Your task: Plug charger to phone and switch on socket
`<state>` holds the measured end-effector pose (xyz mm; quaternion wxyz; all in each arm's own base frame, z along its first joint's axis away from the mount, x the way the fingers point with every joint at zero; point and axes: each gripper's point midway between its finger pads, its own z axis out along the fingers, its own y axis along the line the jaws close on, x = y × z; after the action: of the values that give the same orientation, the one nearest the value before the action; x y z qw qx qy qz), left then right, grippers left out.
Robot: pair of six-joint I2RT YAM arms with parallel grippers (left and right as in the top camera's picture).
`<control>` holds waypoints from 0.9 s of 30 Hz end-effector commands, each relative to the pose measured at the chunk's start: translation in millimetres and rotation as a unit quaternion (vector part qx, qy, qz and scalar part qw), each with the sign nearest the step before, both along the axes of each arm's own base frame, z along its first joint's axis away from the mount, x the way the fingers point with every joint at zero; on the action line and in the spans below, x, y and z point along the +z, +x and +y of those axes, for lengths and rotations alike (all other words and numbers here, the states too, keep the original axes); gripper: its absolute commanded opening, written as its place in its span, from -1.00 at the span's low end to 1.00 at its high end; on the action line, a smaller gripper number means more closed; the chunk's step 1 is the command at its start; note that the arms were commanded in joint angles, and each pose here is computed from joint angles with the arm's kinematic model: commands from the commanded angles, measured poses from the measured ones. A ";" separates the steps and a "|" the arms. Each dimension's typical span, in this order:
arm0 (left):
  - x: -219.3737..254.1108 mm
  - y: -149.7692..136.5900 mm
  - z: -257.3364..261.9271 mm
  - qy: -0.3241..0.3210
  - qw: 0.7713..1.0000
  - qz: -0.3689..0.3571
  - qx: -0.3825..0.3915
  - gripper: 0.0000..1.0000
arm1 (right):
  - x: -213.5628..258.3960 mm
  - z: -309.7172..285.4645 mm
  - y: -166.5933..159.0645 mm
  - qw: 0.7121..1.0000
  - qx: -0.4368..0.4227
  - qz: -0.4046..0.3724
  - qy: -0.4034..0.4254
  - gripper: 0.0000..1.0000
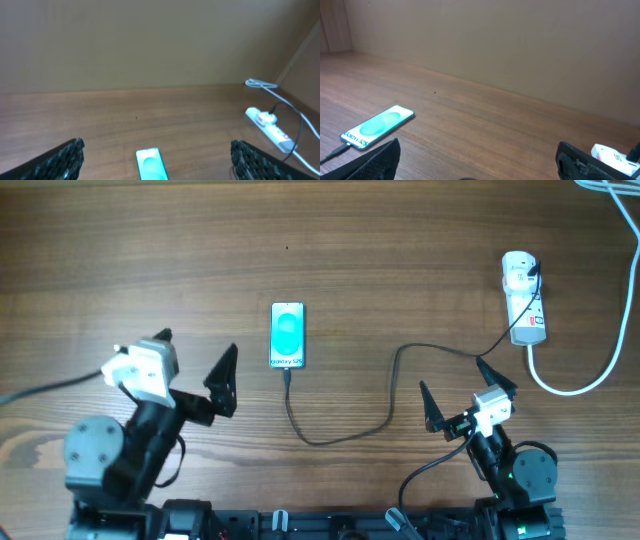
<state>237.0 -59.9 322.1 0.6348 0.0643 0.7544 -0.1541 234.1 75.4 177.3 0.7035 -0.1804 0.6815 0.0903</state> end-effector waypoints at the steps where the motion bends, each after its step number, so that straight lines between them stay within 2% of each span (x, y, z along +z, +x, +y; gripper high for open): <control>1: -28.1 -0.5 2.4 0.010 1.000 -0.023 0.005 1.00 | 2.7 -1.4 -0.3 1.000 -0.003 -0.008 0.000 1.00; 14: -86.4 -8.0 12.8 0.018 0.996 -0.082 0.026 1.00 | 2.7 -1.4 -0.3 1.000 -0.003 -0.008 0.000 0.99; 27: -114.1 -7.8 13.0 0.031 0.996 -0.081 0.025 1.00 | 2.7 -1.4 -0.3 1.000 -0.003 -0.008 0.000 0.99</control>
<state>228.1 -47.8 213.7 0.6946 0.0707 0.7059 -0.1195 234.1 75.3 177.4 0.7036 -0.1804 0.6813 0.0903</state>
